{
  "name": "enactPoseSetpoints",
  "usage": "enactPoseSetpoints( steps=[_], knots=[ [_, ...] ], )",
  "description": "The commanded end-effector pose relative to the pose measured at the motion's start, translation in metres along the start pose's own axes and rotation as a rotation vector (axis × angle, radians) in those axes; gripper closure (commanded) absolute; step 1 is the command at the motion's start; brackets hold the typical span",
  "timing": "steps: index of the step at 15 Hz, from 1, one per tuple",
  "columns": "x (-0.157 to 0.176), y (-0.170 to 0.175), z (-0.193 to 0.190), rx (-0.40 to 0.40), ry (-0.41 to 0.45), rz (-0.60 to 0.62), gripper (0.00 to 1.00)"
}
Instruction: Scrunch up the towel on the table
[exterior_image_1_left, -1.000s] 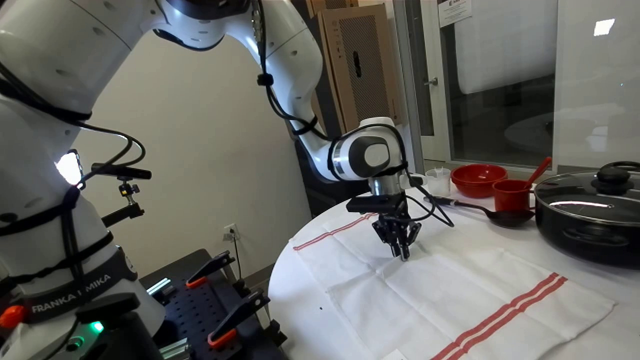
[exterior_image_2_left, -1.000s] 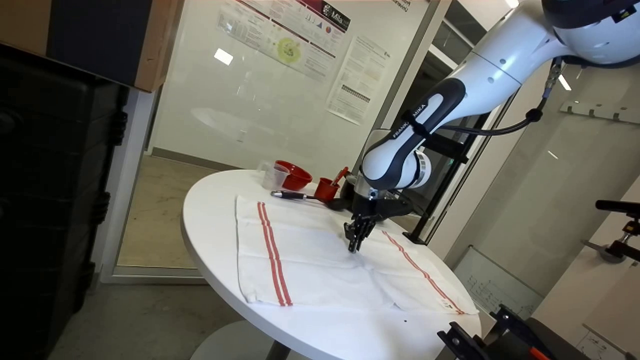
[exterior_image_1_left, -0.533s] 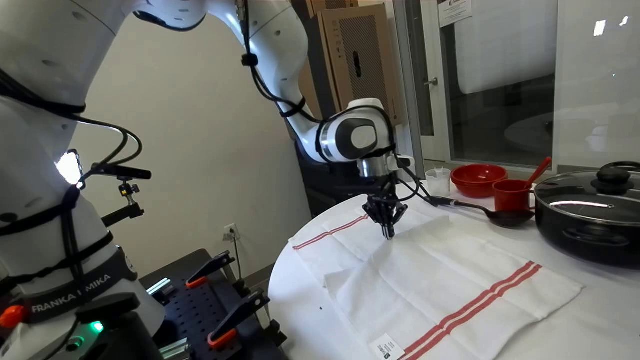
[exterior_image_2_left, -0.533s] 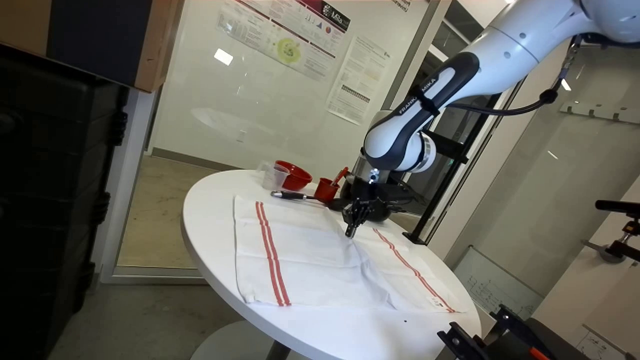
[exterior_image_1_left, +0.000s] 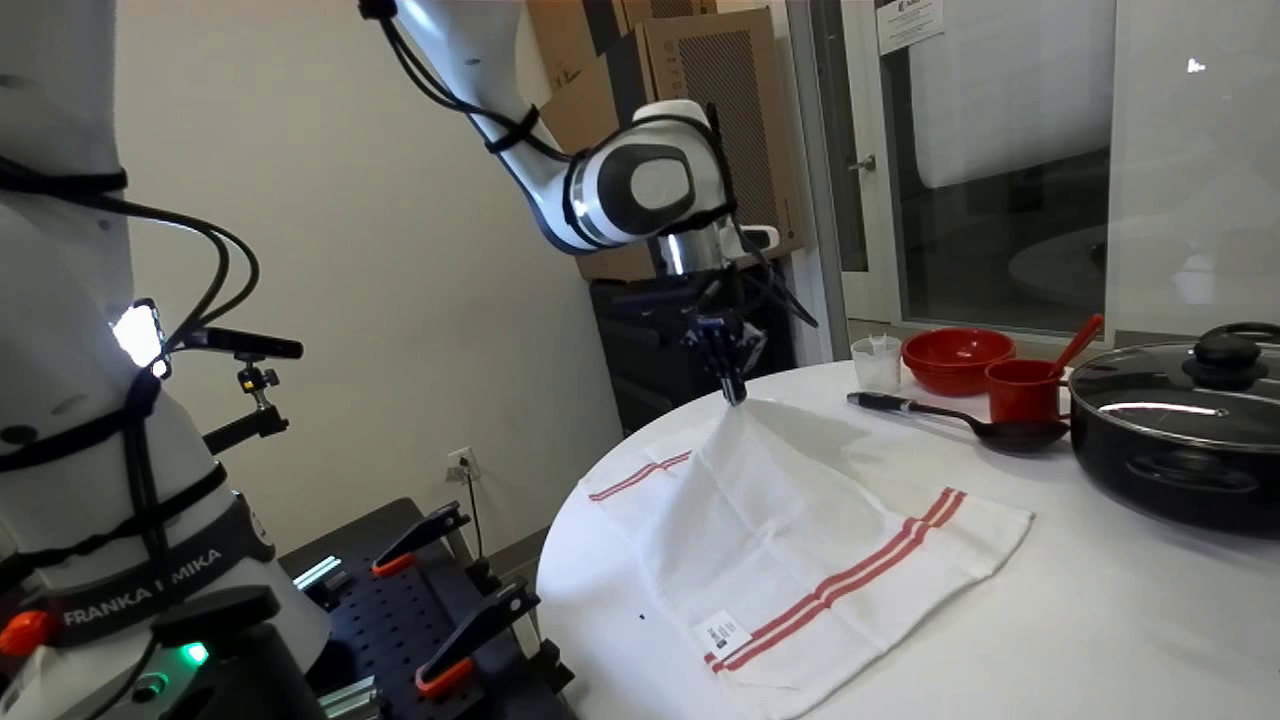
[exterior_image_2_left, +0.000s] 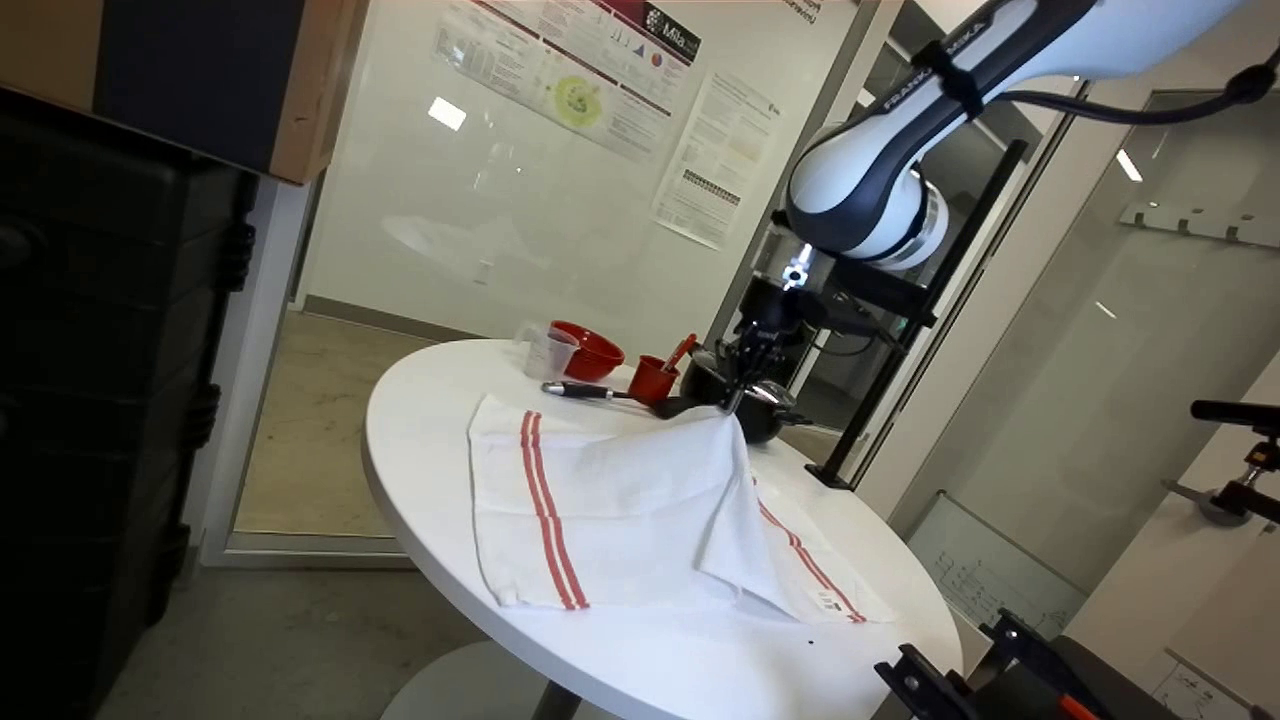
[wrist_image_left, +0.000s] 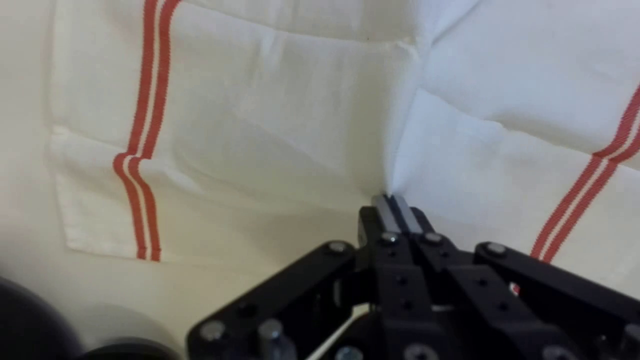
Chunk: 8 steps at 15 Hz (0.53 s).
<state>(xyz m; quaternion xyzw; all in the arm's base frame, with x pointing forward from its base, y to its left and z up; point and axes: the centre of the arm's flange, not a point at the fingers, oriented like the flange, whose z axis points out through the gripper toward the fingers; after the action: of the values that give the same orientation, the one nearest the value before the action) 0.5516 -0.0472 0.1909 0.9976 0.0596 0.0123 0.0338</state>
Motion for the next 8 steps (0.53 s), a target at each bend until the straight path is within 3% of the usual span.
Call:
enactPoseSetpoints(
  steps=[1, 6, 8],
  knots=[
    [-0.034, -0.021, -0.074, 0.02, 0.045, 0.037, 1.0],
    [-0.038, -0.039, -0.167, 0.018, 0.122, 0.083, 1.0],
    [-0.033, -0.04, -0.197, 0.014, 0.143, 0.217, 1.0]
  ],
)
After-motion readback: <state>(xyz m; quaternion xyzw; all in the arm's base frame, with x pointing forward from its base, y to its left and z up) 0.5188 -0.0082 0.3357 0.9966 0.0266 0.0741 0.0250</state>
